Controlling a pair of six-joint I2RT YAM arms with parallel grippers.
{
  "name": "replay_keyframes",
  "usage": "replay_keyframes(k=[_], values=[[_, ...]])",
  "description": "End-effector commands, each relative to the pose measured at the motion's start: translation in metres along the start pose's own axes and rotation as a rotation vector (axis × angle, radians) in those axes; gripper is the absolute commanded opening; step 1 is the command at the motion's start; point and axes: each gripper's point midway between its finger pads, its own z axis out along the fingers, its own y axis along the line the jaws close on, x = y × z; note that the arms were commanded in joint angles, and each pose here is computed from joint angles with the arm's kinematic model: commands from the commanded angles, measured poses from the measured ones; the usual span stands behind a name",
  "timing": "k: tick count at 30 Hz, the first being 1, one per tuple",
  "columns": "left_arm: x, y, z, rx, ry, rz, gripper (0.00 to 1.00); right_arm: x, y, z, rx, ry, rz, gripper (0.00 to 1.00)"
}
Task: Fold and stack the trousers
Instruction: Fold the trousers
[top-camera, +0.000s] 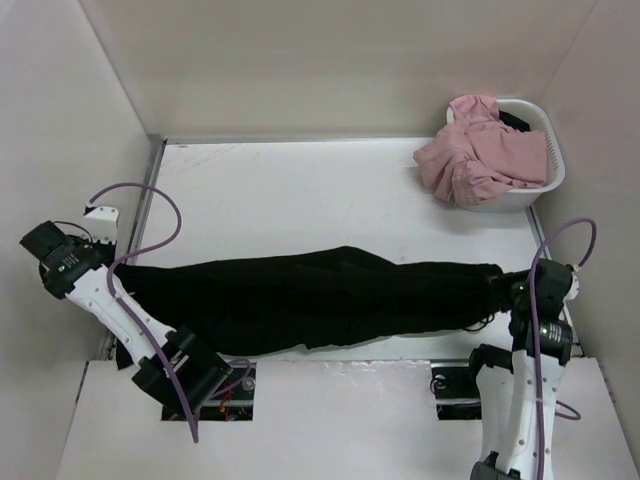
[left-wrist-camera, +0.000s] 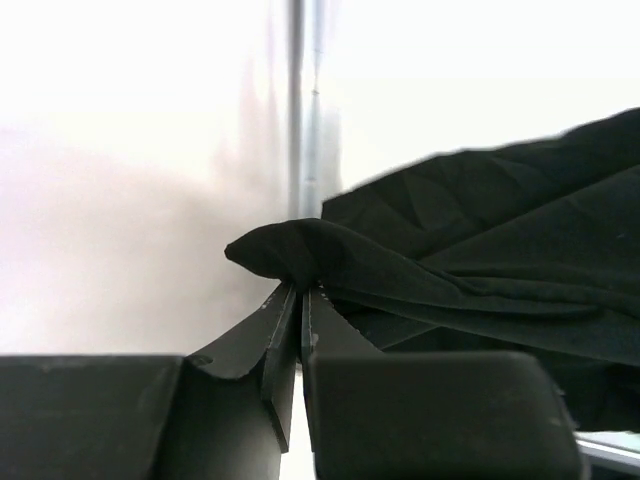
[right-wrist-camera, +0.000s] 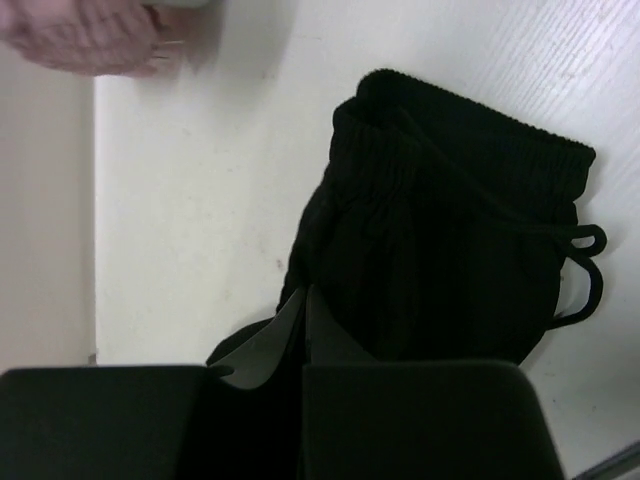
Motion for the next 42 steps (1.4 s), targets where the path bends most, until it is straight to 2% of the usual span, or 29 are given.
replay_keyframes(k=[1,5,6,7,9,11,13,14,15,16,17,18,22,25,30,32,34,36,38,39,40,41,42], values=[[-0.004,0.039,-0.034,-0.147,-0.004,0.178,0.01,-0.034,-0.001,-0.029,0.043,-0.167,-0.025,0.01],[0.078,0.015,-0.027,-0.062,0.245,0.325,0.04,-0.020,-0.034,-0.034,0.146,-0.143,0.010,0.22],[0.095,0.010,-0.025,-0.044,0.296,0.338,0.06,-0.018,-0.044,-0.035,0.178,-0.150,0.018,0.37],[0.116,0.003,-0.021,-0.013,0.355,0.343,0.08,-0.018,-0.051,-0.036,0.203,-0.159,0.027,0.48],[0.145,-0.014,-0.017,0.051,0.427,0.362,0.16,-0.017,-0.058,-0.037,0.229,-0.171,0.036,0.61],[0.159,-0.025,-0.013,0.086,0.453,0.387,0.24,-0.019,-0.054,-0.034,0.209,-0.173,0.025,0.67],[0.165,-0.030,-0.012,0.105,0.468,0.397,0.41,-0.012,-0.041,-0.023,0.161,-0.118,-0.010,0.76],[0.166,-0.030,-0.011,0.109,0.473,0.399,0.47,-0.004,-0.034,-0.017,0.132,-0.069,-0.022,0.81],[0.166,-0.029,-0.011,0.107,0.475,0.396,0.49,0.005,-0.028,-0.010,0.106,-0.018,-0.030,0.89],[0.165,-0.028,-0.011,0.102,0.475,0.393,0.51,0.015,-0.025,-0.004,0.093,0.025,-0.037,0.92],[0.163,-0.026,-0.012,0.095,0.474,0.388,0.55,0.024,-0.026,0.001,0.094,0.057,-0.042,1.00],[0.162,-0.024,-0.013,0.090,0.472,0.386,0.60,0.028,-0.028,0.004,0.102,0.069,-0.039,1.00],[0.157,-0.027,-0.017,0.107,0.485,0.407,0.69,0.054,-0.036,0.026,0.171,0.134,-0.031,1.00],[0.140,-0.028,-0.018,0.116,0.449,0.435,0.72,0.086,-0.029,0.036,0.190,0.218,-0.045,1.00],[0.062,-0.027,-0.011,0.080,0.248,0.428,0.75,0.121,-0.036,0.054,0.273,0.266,-0.087,1.00],[0.033,-0.049,-0.007,0.136,0.157,0.436,0.75,0.128,-0.040,0.062,0.294,0.271,-0.092,1.00],[0.025,-0.087,0.000,0.252,0.123,0.498,0.75,0.129,-0.038,0.070,0.274,0.260,-0.096,0.99],[0.037,-0.135,0.007,0.387,0.138,0.614,0.75,0.122,-0.035,0.078,0.254,0.227,-0.078,0.84],[0.056,-0.182,0.018,0.492,0.156,0.745,0.75,0.113,-0.032,0.087,0.232,0.191,-0.059,0.64],[0.063,-0.201,0.026,0.514,0.154,0.804,0.70,0.109,-0.032,0.092,0.230,0.180,-0.050,0.55],[0.065,-0.215,0.034,0.513,0.153,0.849,0.44,0.107,-0.033,0.096,0.228,0.174,-0.047,0.45],[0.060,-0.228,0.040,0.502,0.129,0.885,0.39,0.104,-0.034,0.099,0.227,0.166,-0.039,0.36],[0.052,-0.241,0.044,0.497,0.105,0.919,0.51,0.102,-0.033,0.102,0.222,0.159,-0.032,0.26]])
